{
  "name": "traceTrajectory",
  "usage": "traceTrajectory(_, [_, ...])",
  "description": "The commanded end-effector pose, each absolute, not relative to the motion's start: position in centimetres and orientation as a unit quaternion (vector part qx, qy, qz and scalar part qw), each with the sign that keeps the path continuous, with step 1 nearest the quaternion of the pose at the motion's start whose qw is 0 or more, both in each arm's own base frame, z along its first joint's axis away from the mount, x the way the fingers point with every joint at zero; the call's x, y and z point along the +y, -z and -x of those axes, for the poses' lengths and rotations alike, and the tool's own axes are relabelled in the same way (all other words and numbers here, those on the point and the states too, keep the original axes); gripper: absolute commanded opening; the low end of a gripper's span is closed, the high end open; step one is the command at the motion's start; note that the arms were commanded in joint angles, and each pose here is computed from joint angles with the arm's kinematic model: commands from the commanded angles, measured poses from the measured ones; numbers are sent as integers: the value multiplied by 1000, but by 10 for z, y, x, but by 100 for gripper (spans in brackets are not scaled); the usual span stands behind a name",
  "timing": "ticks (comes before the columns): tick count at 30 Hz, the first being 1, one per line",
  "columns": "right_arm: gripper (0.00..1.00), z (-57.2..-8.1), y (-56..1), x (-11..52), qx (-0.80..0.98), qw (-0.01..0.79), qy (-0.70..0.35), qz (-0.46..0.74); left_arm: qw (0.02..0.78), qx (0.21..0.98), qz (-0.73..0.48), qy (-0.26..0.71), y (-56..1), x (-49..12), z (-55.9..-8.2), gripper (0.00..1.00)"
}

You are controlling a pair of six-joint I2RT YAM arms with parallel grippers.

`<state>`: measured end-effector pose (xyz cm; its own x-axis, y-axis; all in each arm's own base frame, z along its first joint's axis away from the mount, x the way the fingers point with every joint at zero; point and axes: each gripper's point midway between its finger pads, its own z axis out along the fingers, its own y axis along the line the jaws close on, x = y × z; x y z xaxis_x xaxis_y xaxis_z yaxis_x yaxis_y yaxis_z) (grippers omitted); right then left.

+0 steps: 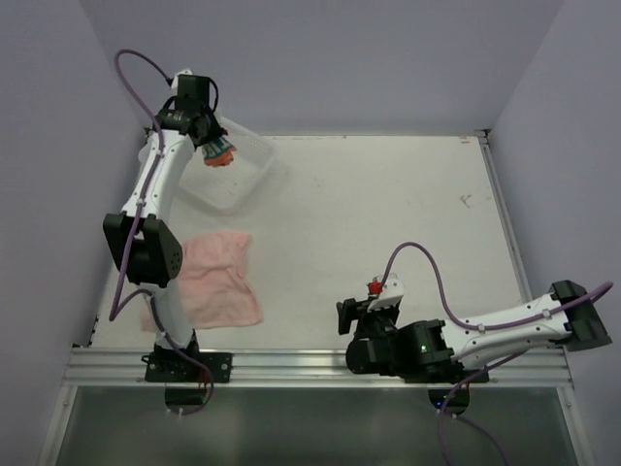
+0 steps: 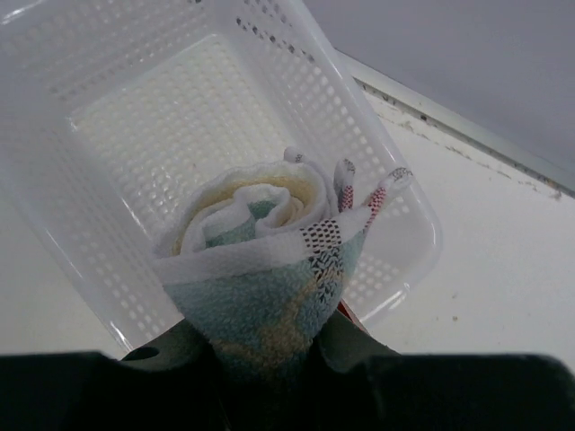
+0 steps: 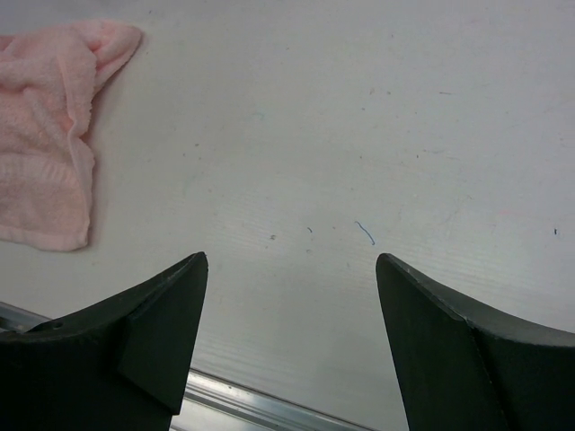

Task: Roll the towels
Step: Place the rolled towel into the container

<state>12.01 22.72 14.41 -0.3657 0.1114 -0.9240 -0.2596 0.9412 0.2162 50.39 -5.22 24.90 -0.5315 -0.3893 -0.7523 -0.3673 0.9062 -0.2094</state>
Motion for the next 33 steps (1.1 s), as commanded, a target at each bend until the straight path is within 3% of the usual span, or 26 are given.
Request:
traceTrajectory(1, [80, -128, -149, 216, 798, 582, -158, 24, 397, 893, 214, 8, -228, -22, -525, 0])
traceTrajectory(9, [80, -134, -134, 208, 812, 569, -131, 18, 353, 909, 224, 10, -154, -2, -569, 0])
traceTrajectory(16, [80, -142, -122, 203, 825, 553, -119, 5, 278, 934, 225, 13, -80, -10, -553, 0])
traceTrajectory(21, [80, -149, -109, 202, 834, 540, -112, 3, 264, 941, 209, 27, -61, -17, -541, 0])
traceTrajectory(26, [80, -149, -99, 210, 841, 528, -117, 7, 248, 948, 198, 25, -48, -20, -533, 10])
traceTrajectory(30, [81, -148, -98, 215, 843, 526, -110, 17, 247, 949, 196, 24, -47, -22, -533, 38])
traceTrajectory(33, [81, -149, -99, 217, 842, 528, -113, 16, 249, 948, 195, 21, -50, -21, -531, 52])
